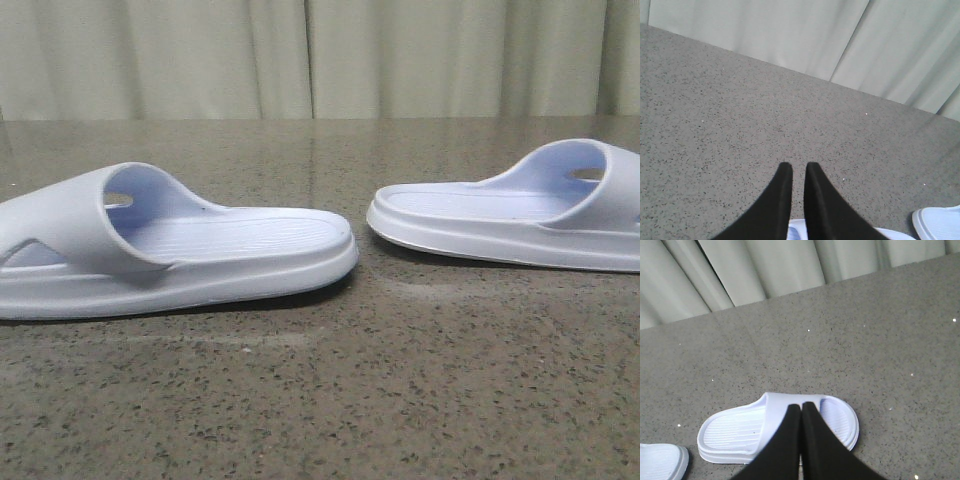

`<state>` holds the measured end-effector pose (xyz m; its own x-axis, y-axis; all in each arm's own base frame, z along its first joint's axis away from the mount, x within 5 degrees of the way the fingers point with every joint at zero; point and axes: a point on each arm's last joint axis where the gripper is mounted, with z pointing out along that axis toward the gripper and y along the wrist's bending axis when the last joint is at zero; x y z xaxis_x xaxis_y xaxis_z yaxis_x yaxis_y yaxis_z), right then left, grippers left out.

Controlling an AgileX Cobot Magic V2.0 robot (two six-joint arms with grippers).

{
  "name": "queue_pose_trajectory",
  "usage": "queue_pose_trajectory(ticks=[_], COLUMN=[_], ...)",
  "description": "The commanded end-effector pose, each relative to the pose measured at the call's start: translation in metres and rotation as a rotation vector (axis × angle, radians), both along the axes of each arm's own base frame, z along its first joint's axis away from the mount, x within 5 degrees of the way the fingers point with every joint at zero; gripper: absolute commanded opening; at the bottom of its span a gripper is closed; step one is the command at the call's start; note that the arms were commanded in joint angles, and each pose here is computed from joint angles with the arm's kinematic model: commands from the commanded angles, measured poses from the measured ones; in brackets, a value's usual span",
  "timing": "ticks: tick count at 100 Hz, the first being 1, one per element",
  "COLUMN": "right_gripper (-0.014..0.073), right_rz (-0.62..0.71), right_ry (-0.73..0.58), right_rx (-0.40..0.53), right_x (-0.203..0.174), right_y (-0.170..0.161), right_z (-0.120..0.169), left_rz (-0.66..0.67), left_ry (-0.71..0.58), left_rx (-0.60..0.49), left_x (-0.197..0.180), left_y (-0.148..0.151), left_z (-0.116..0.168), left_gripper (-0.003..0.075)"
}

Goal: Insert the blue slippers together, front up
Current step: 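Lower both grippers onto the slippers, each over its nearer slipper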

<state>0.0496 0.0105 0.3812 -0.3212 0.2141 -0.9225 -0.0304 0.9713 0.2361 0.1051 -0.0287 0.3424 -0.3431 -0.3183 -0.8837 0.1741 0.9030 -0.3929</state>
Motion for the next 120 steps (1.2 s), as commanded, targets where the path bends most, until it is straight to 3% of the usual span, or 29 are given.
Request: queue_pose_trajectory(ticks=[1, 25, 35, 48, 61, 68, 74, 84, 99, 120], right_gripper=[-0.0106, -0.0106, -0.0082, 0.0031, 0.0225, 0.0336, 0.0424, 0.0497, 0.0498, 0.0498], right_rz=[-0.010, -0.005, 0.000, 0.018, 0.022, 0.022, 0.022, 0.022, 0.022, 0.017], right_ry=[-0.074, -0.030, -0.024, -0.029, -0.032, -0.034, -0.034, -0.034, -0.034, -0.034], right_rx=[0.011, 0.010, 0.015, 0.049, 0.058, 0.058, 0.058, 0.058, 0.058, 0.049], right_x=[0.001, 0.004, 0.003, 0.003, 0.003, 0.003, 0.003, 0.003, 0.003, 0.004], right_y=[0.000, 0.000, 0.000, 0.003, 0.004, 0.004, 0.004, 0.004, 0.004, 0.003], right_z=[0.020, 0.016, 0.016, 0.017, 0.017, 0.017, 0.017, 0.017, 0.017, 0.017], left_rz=[0.004, -0.001, -0.001, -0.001, -0.002, -0.006, -0.009, -0.013, -0.018, 0.040], left_ry=[-0.055, -0.045, -0.045, -0.045, -0.040, -0.037, -0.034, -0.025, 0.008, 0.170], left_rx=[-0.031, -0.029, -0.029, -0.029, -0.038, -0.061, -0.069, -0.068, -0.118, -0.269], left_x=[0.002, 0.001, 0.001, 0.001, 0.002, 0.002, 0.001, 0.001, 0.002, 0.006], left_y=[-0.001, -0.001, -0.001, -0.001, -0.001, -0.002, -0.003, -0.003, -0.005, -0.005], left_z=[0.014, 0.013, 0.013, 0.013, 0.012, 0.012, 0.012, 0.012, 0.007, -0.029], left_gripper=[0.0016, 0.0017, 0.0059, 0.0225, 0.0428, 0.0487, 0.0492, 0.0491, 0.0491, 0.0491])
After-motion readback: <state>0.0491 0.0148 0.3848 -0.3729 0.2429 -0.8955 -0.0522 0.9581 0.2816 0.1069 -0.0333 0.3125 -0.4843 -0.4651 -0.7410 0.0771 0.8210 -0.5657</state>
